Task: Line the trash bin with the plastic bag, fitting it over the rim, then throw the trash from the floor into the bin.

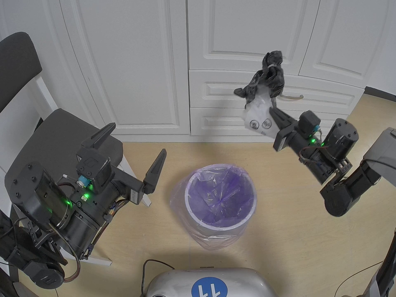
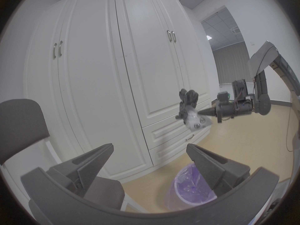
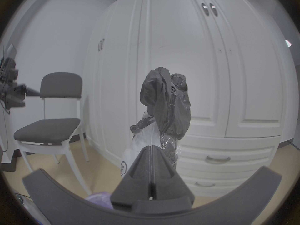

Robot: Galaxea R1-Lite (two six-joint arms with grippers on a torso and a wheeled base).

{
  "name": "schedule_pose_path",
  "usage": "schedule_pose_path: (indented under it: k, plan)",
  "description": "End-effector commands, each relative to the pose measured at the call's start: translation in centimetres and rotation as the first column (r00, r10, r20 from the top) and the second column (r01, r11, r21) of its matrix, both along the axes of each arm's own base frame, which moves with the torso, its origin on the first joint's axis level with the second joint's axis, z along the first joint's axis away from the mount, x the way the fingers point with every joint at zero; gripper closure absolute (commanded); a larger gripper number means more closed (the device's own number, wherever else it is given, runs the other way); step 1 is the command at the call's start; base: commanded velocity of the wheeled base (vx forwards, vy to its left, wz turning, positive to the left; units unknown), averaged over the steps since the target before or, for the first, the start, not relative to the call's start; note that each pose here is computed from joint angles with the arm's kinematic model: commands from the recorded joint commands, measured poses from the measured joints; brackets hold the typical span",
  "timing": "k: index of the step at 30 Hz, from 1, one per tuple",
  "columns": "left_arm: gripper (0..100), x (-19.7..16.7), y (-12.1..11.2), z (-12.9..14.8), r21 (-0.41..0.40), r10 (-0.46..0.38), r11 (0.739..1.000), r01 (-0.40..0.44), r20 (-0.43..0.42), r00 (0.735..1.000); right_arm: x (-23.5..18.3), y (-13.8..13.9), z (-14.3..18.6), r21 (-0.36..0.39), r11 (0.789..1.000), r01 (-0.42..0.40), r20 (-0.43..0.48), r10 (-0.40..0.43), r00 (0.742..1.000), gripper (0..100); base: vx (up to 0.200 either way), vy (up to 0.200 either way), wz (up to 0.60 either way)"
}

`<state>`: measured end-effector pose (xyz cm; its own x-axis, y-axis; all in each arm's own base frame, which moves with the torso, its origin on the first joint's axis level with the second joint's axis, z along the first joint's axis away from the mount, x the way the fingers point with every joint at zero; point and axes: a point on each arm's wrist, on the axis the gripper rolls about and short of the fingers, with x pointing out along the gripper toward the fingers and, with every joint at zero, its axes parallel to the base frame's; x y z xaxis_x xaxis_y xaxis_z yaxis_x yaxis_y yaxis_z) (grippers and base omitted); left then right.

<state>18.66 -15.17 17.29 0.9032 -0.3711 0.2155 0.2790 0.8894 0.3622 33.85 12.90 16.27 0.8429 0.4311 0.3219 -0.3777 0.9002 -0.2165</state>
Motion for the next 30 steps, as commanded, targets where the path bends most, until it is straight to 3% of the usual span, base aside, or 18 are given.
schedule_pose_path:
  k: [1,5,16,30]
  plan:
    - [0,-0.6,0.7,0.8,-0.01,0.008,1.0,-0.008,0.03,1.0,-1.5,2.8,-4.2,-0.085,0.995,-0.045,-0.111,0.036,0.993,100,0.0,0.0,0.0]
    - [0,-0.7,0.8,0.3,0.011,0.009,1.0,-0.009,0.014,1.0,-1.8,3.6,-7.8,-0.177,0.981,-0.078,-0.195,0.043,0.98,100,0.0,0.0,0.0]
    - [0,-0.6,0.6,-0.1,0.029,0.006,1.0,-0.006,0.004,1.0,-0.4,5.5,-15.0,-0.23,0.959,-0.166,-0.34,0.08,0.937,100,0.0,0.0,0.0]
    - [0,-0.7,0.6,-0.5,0.039,0.004,0.999,-0.004,-0.007,1.0,0.3,6.1,-18.2,-0.255,0.951,-0.177,-0.38,0.069,0.922,100,0.0,0.0,0.0]
